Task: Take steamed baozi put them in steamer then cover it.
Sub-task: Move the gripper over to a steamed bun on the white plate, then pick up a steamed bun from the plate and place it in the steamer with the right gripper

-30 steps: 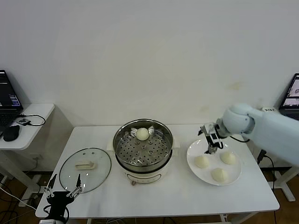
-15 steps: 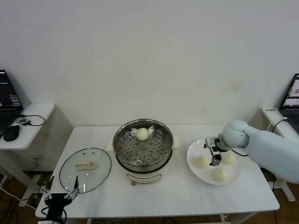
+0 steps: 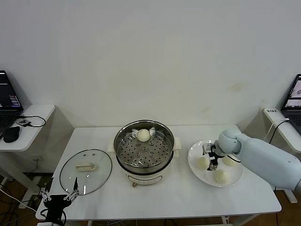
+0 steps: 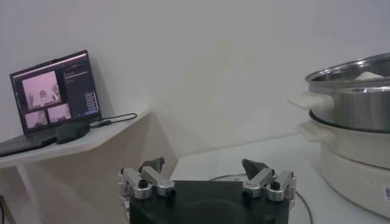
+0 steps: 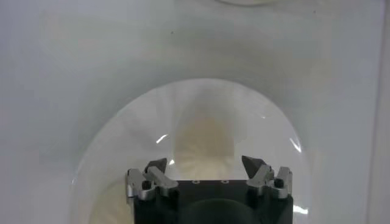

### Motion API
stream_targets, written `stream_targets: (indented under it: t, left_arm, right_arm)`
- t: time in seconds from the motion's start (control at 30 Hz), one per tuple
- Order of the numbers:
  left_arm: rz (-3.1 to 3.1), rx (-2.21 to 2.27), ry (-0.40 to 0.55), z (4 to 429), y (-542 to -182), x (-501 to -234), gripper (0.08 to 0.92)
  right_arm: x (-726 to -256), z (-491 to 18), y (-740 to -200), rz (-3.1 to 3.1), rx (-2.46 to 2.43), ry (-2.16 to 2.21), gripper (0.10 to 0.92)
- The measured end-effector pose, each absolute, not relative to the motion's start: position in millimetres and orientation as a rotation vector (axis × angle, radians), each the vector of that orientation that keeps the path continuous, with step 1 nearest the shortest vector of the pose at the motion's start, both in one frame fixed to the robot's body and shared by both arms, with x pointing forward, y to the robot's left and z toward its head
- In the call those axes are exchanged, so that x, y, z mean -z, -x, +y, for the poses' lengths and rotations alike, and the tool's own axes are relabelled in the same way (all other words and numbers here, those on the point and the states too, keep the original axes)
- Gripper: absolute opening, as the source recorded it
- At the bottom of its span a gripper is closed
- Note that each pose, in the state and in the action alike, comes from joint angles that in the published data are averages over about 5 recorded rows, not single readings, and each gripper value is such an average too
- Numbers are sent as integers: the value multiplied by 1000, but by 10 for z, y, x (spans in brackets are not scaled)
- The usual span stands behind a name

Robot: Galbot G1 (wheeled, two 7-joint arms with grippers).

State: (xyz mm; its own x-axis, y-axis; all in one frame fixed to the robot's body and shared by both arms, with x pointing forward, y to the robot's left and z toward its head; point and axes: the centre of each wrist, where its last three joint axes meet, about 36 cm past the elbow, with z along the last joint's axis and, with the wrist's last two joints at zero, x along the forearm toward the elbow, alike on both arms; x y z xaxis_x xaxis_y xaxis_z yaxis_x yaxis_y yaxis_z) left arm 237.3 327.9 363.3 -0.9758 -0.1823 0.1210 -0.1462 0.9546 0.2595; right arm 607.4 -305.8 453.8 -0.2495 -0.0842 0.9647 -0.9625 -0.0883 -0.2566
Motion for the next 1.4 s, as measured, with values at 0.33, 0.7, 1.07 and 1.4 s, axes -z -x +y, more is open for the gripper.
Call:
stream_targets:
  t: [0.33,0.7,1.07,1.4]
  left_arm:
    - [-2959,378,-257,3289,-2355,-3629,823]
    - [-2962,377,-260,3285,-2352,-3641,823]
    - [-2978,377,-248,3265,-2371,-3692,823]
    - [-2992,375,-236,3252,-2393,-3740,823]
  right_arm:
    - [-4508,-3046,-6117,-1411,-1431,-1199,600]
    - [-4673,-3094,-6152,-1430,-1428,-1184,495]
    - [-5419,-3065,-6228,-1527,-1460,-1168,517]
    - [-6470,-2528,-6269,-1650,-1518,-1233,517]
